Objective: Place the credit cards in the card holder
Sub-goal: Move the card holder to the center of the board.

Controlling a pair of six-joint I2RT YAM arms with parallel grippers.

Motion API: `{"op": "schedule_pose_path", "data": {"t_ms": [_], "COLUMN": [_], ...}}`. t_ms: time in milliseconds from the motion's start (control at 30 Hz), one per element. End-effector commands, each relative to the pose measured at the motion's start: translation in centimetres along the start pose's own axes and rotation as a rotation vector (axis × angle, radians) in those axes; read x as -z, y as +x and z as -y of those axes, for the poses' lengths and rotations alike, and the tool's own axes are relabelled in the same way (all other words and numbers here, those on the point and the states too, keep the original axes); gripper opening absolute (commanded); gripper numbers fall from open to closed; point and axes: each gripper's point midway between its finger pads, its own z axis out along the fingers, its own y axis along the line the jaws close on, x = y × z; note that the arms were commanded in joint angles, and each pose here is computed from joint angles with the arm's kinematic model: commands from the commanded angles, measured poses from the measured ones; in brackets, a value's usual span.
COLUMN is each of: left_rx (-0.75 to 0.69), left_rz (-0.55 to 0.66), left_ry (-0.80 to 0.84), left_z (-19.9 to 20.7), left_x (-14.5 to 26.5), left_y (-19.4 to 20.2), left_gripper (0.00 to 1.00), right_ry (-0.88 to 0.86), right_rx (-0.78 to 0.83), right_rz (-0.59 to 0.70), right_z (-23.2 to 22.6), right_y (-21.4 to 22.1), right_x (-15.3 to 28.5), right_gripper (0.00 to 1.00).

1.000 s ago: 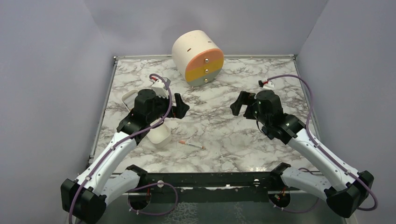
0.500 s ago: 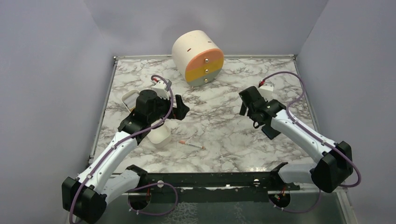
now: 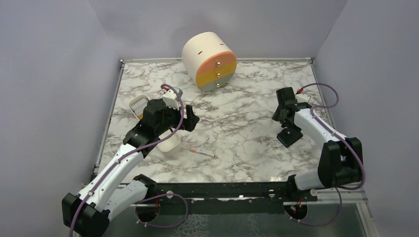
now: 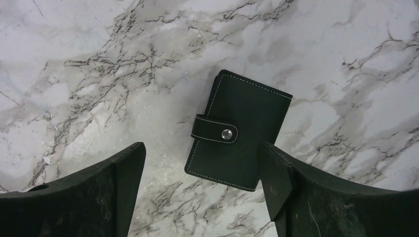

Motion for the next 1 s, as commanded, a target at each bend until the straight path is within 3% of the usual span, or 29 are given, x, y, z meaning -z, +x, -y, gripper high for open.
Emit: {"op": "schedule_pose_path", "data": {"t_ms": [0,333,733,967], "left_rx": [-0.028,-0.04,-0.044,-0.047], "left_rz": [0.013,0.018,-0.006,-0.006], "left_ry": [-0.02,-0.025,-0.032,-0.042], "left_z": [-0.3,-0.3,-0.5,-0.7], "left_x": [0.4,0.8,0.4,0.3], "left_y": [0.0,-0.1,0.6,0.5], "left_gripper": [0.99,0.99,0.99,0.99], "right_ry": [-0.118,-0.141,-0.542,-0.669], "right_rx": [-0.056,-0.045,0.148,0.228], "right_rz": [-0.035,-0.095,-0.181,-0.175], "right_z": [-1.6,-1.9,-7.2,-10.0], "right_y": [-0.1,2.7,5.5,6.2], "right_x": [-1.4,-4.7,-2.5,0.4], "right_gripper": [0.83,0.83,0.76,0.73]}}
